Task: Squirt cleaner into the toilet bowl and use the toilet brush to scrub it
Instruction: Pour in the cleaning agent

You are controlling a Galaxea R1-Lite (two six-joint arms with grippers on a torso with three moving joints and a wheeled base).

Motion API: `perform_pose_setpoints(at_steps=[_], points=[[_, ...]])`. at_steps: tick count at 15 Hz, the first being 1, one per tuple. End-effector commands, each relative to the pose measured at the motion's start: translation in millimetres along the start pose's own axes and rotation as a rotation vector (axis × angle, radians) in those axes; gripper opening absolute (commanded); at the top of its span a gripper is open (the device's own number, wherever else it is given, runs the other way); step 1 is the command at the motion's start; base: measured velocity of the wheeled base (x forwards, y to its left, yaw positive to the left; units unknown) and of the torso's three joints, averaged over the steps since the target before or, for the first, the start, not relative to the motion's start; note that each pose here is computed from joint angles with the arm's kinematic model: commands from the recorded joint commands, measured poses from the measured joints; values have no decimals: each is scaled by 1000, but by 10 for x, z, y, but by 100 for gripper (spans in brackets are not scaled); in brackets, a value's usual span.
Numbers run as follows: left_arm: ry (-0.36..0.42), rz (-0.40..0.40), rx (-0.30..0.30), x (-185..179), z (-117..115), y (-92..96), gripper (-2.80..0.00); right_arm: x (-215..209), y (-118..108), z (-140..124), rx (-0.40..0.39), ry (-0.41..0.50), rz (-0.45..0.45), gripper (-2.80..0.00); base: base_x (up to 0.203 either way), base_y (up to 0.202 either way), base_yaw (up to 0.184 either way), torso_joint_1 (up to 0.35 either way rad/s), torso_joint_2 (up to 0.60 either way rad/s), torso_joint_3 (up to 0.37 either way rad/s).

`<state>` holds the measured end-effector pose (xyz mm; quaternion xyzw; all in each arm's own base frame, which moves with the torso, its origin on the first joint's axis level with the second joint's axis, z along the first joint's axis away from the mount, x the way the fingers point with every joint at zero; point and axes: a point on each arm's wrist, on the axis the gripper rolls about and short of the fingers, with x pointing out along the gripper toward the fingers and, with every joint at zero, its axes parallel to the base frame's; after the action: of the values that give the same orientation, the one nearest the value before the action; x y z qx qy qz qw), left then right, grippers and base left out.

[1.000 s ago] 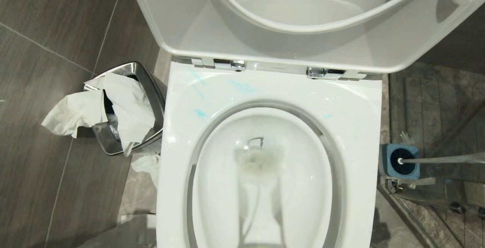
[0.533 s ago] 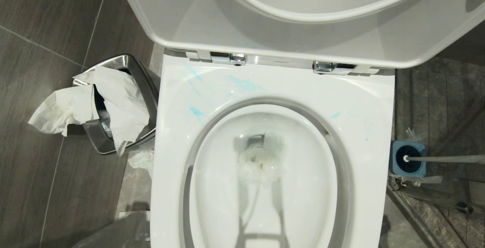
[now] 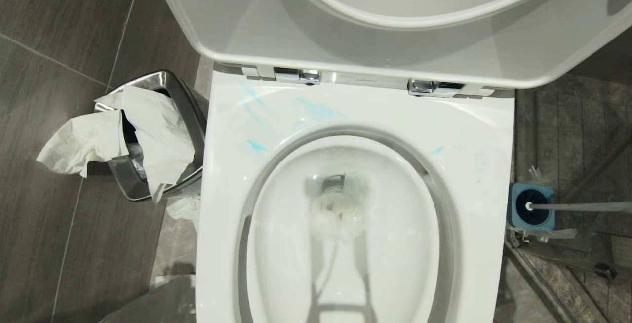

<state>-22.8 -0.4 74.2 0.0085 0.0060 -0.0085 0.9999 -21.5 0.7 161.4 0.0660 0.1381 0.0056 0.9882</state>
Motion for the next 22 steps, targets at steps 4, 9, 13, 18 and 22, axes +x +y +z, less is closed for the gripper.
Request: perform_pose_setpoints(at_steps=[4,9,13,18,22], points=[[0,0,0,0,0,0,-280,1228,62,607,12,158,67,-280,0,0,0,0,0,0],[0,0,0,0,0,0,-280,2092,2,393,-56,112,44,-280,0,0,0,0,0,0],[2,1,0,1,0,0,-280,2601,-1,20,-91,113,-7,-280,0,0,0,0,0,0],[0,1,0,0,0,0,-280,3005,179,-517,-123,109,-56,-280,0,0,0,0,0,0],[1,1,0,1,0,0,-280,3293,387,-466,-114,27,5,-280,0,0,0,2,-9,1]])
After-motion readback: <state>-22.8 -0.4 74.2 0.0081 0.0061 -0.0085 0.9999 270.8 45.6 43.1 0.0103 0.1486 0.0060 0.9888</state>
